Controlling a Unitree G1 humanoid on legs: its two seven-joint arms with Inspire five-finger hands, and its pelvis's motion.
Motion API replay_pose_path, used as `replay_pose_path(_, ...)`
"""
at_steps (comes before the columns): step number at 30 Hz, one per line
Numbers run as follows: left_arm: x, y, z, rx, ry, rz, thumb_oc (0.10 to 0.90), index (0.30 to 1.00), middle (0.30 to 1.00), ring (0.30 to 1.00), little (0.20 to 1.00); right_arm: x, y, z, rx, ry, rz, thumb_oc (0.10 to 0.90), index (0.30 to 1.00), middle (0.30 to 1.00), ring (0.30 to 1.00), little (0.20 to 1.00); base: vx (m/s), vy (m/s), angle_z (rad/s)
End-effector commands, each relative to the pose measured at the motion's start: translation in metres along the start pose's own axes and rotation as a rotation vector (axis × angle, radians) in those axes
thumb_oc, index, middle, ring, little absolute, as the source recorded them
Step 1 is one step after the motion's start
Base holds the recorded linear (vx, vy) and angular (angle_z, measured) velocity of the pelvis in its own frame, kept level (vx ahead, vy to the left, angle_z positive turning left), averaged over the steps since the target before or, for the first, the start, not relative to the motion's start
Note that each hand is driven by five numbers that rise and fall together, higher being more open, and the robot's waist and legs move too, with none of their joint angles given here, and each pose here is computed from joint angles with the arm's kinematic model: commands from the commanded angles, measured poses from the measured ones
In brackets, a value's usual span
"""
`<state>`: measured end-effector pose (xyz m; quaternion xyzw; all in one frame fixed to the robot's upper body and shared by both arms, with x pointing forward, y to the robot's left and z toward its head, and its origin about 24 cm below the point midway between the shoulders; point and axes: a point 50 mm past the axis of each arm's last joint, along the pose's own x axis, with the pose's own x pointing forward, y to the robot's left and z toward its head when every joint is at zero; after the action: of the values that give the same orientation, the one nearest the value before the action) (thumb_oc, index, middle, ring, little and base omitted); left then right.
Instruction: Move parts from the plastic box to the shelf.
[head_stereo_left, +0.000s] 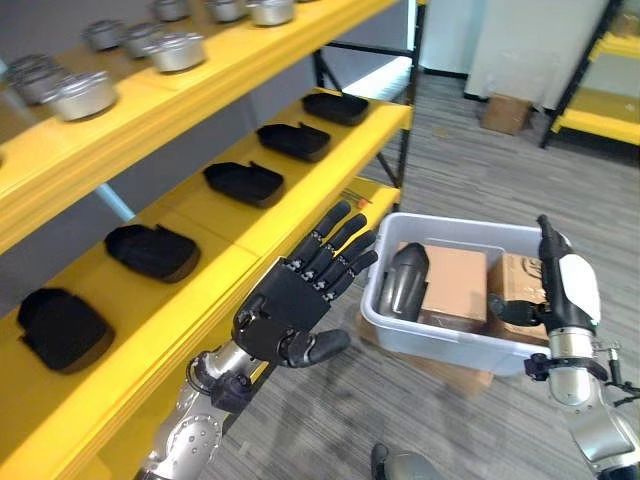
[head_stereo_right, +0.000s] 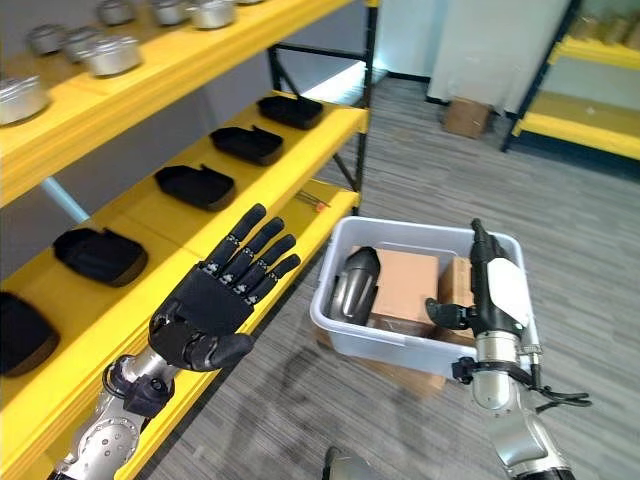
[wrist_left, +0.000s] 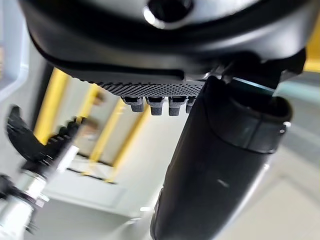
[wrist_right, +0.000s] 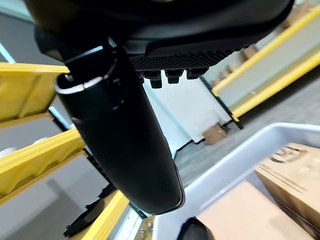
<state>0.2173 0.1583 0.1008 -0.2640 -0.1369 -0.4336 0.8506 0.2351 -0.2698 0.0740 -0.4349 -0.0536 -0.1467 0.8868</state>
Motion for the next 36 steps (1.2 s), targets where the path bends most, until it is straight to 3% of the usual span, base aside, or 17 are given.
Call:
replay_pose_path(1,0.011,-0.007,0.018,0.077,-0.080,-0.053,0.900,1.000,1.000,1.000,1.000,0.027,-0.035,0.046,0.078,-0.227,-0.187,0.900,1.000,1.000,1.000,1.000,0.12,0.075,-0.16)
replay_pose_path(6,0.010,-0.013,0.003,0.080,0.024,-0.103,0.900,1.000,1.000,1.000,1.000,0.022,-0.034,0.041,0.071,-0.183,-0.209,0.900,1.000,1.000,1.000,1.000,0.14,0.094,0.16)
replay_pose_path(18,-0.003,-0.010,0.007,0.119,0.023,-0.021,0.900,1.000,1.000,1.000,1.000,0.014,-0.062,0.051,0.113,-0.297,-0.309,0.900,1.000,1.000,1.000,1.000,0.17,0.148,-0.42)
replay_pose_path(36,-0.013,0.000,0.005,0.133,0.103,0.043,0.900,1.000,1.000,1.000,1.000,0.030,-0.043,0.083,0.203,-0.394,-0.287,0.900,1.000,1.000,1.000,1.000,0.05,0.058,0.01)
